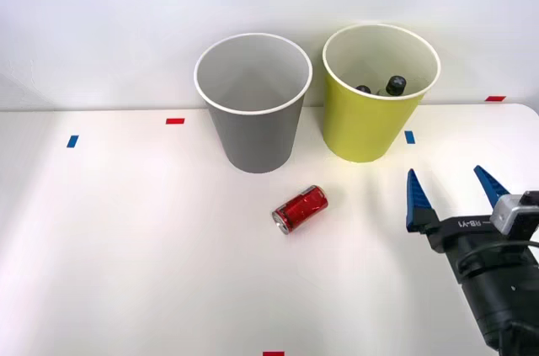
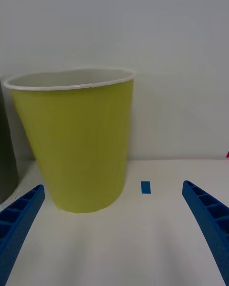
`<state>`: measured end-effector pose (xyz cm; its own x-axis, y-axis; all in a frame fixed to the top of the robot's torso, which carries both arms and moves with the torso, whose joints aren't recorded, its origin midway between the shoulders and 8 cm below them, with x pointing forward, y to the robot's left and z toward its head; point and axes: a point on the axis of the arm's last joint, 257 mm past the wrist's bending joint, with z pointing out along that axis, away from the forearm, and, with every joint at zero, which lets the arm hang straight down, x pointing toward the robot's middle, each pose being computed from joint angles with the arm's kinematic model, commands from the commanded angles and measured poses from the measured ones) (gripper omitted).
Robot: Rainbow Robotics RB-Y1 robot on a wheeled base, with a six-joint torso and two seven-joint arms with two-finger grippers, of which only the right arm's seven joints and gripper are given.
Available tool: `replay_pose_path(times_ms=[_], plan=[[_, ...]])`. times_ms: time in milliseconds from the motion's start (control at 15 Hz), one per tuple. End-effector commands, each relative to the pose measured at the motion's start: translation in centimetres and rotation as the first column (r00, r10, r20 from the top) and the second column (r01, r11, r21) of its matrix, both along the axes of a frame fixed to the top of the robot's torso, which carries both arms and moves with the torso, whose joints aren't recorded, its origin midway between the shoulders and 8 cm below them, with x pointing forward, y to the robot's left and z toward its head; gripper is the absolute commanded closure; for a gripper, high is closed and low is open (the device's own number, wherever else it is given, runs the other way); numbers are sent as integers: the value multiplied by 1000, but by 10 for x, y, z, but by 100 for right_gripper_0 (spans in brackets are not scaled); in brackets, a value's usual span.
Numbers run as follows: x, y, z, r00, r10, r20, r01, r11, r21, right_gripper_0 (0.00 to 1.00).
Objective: Put cans in the gray bin, plastic bottles in the light green bin
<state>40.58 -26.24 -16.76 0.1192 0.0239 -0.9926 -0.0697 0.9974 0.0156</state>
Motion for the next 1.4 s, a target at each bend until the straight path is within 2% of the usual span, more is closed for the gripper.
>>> replay_pose_path(times_ms=[67,267,533,800,1067,1200,1400], plan=[[-21,-2,-20,999,2,-39,1,997,77,0],[-47,4,-36,998,1,-60,8,990,143,0],[-65,15,-45,998,-5,-69,17,983,185,0],[-87,42,-53,993,89,-79,-65,961,267,0],[-107,57,-51,981,191,-29,-179,958,224,0],[-110,57,-59,977,210,28,-211,955,211,0],[-123,69,-66,970,237,55,-243,957,156,0]])
